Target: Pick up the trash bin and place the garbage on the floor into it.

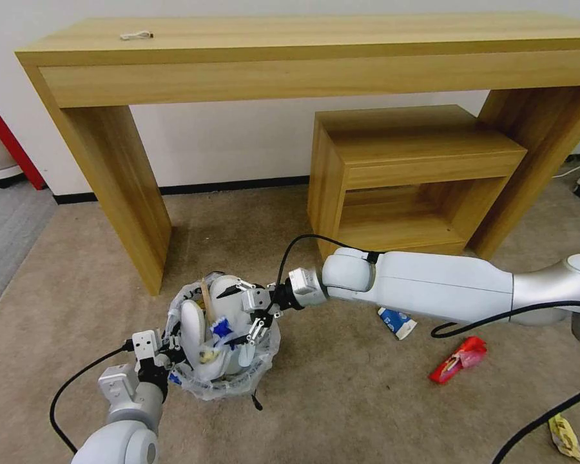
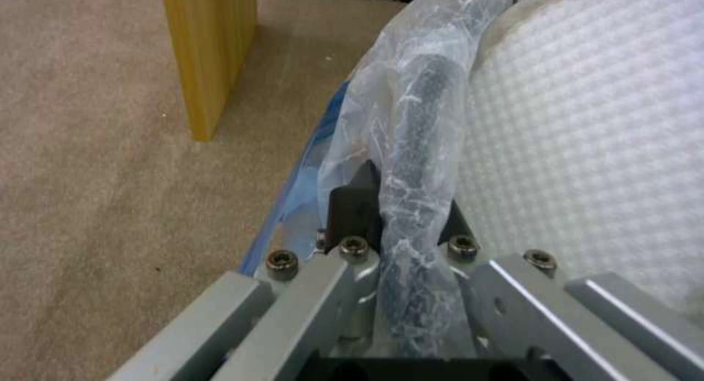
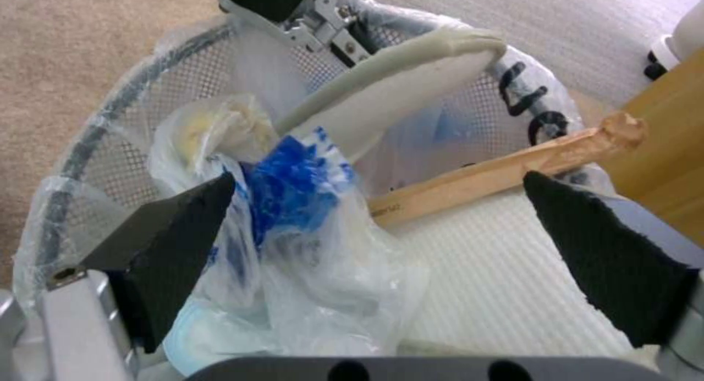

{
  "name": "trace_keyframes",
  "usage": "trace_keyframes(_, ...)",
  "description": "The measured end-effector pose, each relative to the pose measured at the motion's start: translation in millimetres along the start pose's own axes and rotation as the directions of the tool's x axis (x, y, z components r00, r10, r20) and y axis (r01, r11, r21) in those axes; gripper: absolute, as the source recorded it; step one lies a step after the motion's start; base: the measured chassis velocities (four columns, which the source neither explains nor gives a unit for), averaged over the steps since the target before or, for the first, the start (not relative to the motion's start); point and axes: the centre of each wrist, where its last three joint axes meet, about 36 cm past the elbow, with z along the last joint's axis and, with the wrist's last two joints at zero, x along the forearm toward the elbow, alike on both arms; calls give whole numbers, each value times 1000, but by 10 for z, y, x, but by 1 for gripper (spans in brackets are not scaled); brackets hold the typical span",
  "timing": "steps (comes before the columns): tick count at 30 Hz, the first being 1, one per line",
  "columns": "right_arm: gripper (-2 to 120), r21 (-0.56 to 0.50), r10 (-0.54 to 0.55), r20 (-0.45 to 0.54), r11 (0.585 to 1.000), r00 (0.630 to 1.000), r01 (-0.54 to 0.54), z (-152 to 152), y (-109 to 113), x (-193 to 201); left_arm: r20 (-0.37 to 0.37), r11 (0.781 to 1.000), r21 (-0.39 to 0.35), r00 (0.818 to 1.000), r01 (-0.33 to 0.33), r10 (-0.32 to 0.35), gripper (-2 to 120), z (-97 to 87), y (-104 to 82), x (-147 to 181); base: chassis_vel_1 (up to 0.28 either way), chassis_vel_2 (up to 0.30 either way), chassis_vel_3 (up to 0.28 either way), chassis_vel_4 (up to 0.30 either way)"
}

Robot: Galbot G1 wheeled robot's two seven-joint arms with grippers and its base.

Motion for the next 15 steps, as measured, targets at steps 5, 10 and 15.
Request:
trace_keyframes(5,100,-1,35,17,999,999,-35,-10,-35,58,-9,1000,0,1000,4,-4,3,22,14,-14,0,0,0,0)
trace_keyframes(10,100,-10,73,37,997,997,-73,-16,-47,96,-17,1000,0,1000,6,-6,3,45,23,-23,0,0,0,0)
trace_keyframes(15,100,-42,165,83,986,983,-162,-56,-97,160,-39,1000,6,999,13,-13,3,80,65,-42,0,0,0,0)
